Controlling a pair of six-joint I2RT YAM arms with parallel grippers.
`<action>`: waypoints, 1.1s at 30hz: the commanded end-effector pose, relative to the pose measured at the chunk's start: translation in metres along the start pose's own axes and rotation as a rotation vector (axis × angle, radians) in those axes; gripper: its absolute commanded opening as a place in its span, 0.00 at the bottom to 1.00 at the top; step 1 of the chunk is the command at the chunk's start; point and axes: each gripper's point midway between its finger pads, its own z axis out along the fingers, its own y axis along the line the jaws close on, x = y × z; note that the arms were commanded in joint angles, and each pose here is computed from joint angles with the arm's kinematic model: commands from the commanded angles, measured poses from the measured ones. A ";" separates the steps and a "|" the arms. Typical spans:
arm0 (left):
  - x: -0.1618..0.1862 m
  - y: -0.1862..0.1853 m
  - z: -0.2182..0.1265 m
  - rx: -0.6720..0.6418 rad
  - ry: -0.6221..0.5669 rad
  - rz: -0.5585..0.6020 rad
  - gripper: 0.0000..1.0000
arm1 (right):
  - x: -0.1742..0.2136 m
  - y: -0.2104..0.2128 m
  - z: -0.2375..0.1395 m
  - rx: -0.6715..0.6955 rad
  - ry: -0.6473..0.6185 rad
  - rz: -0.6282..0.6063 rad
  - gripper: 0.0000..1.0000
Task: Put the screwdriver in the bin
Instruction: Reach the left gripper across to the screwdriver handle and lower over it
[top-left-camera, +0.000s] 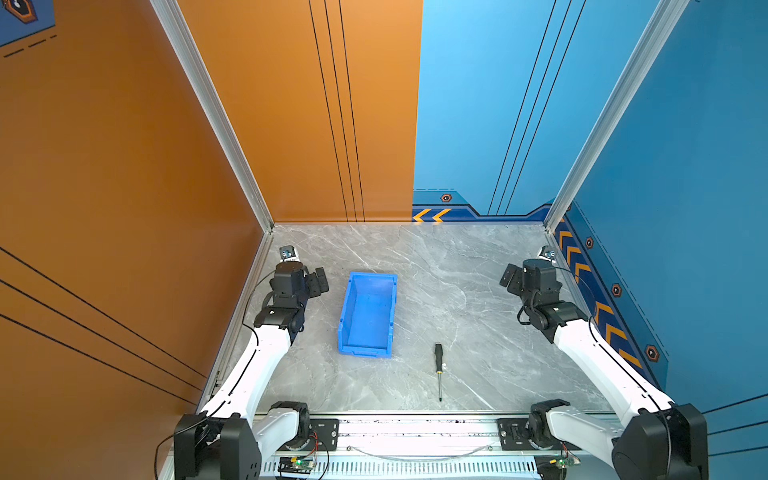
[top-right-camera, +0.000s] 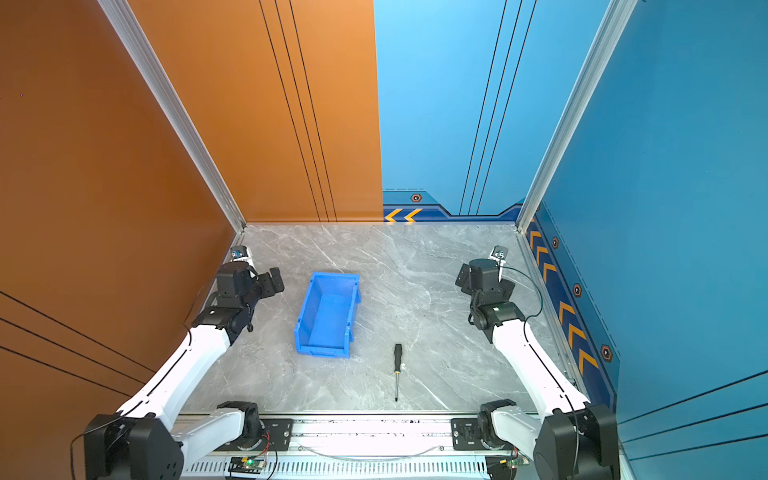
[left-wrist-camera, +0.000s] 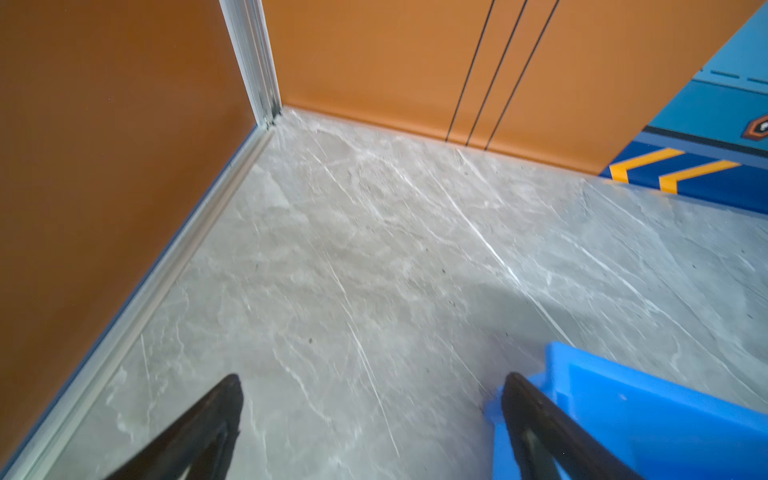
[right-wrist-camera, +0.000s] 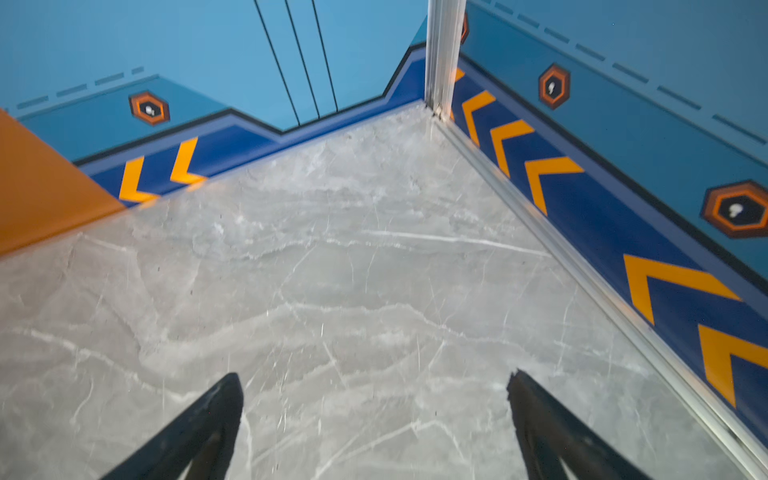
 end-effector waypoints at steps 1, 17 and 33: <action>0.046 -0.023 -0.022 0.068 0.237 0.009 0.98 | 0.041 -0.004 -0.024 0.010 0.161 -0.031 1.00; 0.103 -0.188 -0.119 0.272 0.405 0.206 0.98 | 0.047 0.007 -0.051 -0.137 0.153 -0.034 1.00; 0.201 -0.295 -0.123 0.347 0.652 0.254 0.88 | 0.094 -0.014 -0.071 -0.296 0.077 0.071 1.00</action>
